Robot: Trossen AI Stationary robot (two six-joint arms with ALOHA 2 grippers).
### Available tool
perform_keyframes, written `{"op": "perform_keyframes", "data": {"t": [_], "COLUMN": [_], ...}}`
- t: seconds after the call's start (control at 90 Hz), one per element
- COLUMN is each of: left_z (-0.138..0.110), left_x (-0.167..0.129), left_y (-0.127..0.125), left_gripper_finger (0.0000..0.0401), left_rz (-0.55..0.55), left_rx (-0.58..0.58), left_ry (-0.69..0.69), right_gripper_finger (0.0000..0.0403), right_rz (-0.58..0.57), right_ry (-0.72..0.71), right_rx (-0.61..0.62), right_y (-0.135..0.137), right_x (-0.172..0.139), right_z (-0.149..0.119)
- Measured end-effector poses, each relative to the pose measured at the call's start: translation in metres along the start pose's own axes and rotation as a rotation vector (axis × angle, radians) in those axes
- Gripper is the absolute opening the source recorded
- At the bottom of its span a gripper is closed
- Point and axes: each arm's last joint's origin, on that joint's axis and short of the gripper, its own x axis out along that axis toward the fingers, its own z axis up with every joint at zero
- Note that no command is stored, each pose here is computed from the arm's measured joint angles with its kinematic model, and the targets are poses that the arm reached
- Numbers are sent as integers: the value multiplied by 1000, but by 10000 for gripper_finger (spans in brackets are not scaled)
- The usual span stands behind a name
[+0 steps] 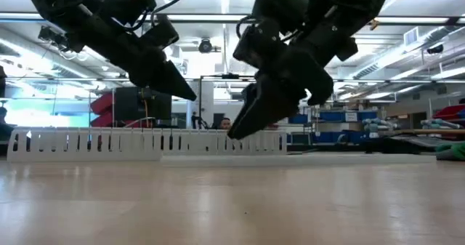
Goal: Ziptie cables
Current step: Close the white cable duct
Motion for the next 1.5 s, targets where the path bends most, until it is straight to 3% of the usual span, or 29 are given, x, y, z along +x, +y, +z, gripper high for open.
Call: {"op": "perform_keyframes", "data": {"t": [0.244, 0.722, 1.5], "left_z": [0, 0, 0], "left_x": [0, 0, 0], "left_y": [0, 0, 0], "left_gripper_finger": [184, 184, 184], "left_rz": [0, 0, 3], "left_rx": [-5, -7, -11], "left_ry": [-2, -4, 0], "right_gripper_finger": [183, 301, 307], "right_rz": [-82, -77, -80], "right_ry": [43, 46, 124], "right_rx": [-45, -3, 43], "right_y": [-2, 2, 2], "right_x": [7, 9, 15], "right_z": [-7, -9, -20]}}
